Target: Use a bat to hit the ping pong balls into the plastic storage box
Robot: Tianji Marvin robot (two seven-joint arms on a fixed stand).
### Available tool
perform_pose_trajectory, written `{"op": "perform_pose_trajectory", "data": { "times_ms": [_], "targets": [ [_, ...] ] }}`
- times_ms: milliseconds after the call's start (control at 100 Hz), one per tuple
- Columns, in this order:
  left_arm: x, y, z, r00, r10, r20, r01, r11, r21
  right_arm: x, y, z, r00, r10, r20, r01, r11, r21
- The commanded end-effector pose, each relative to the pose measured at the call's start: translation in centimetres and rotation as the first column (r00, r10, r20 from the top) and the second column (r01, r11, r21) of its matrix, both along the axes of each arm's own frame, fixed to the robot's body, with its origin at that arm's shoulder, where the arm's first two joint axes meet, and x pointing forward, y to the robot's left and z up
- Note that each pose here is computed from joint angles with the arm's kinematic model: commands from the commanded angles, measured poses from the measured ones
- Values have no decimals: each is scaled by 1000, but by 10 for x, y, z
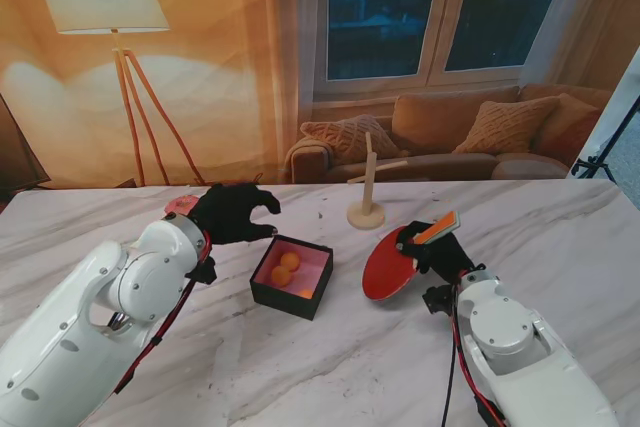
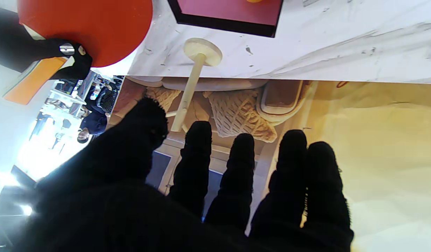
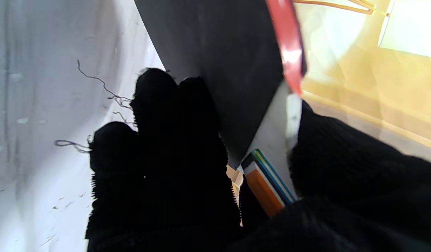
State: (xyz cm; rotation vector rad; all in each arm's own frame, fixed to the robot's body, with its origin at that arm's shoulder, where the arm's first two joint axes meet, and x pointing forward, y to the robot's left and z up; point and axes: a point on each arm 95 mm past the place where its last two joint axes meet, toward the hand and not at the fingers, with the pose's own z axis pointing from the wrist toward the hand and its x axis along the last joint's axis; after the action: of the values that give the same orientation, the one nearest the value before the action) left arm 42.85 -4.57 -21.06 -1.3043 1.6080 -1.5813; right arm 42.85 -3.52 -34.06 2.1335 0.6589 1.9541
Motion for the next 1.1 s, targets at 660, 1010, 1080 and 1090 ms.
{"op": "perform_pose_trajectory", "data": {
  "times_ms": [660,1010,1080,1090],
  "targets": [
    [-22,27,-48,982,184,-44,-186,981,-45,10,-36,-5,996,13,-87,-22,994,-103],
    [-25,30,-55,977,207,-53,-209,977,-36,14,-47,-8,997,-33,-68,25,993,-118],
    [-26,30,-55,976,210,-53,-212,977,-35,14,-51,-7,997,-42,-62,34,992,-122],
    [-26,30,-55,976,211,-53,-213,976,-34,14,-51,-7,997,-43,-60,36,992,-123]
  ]
}}
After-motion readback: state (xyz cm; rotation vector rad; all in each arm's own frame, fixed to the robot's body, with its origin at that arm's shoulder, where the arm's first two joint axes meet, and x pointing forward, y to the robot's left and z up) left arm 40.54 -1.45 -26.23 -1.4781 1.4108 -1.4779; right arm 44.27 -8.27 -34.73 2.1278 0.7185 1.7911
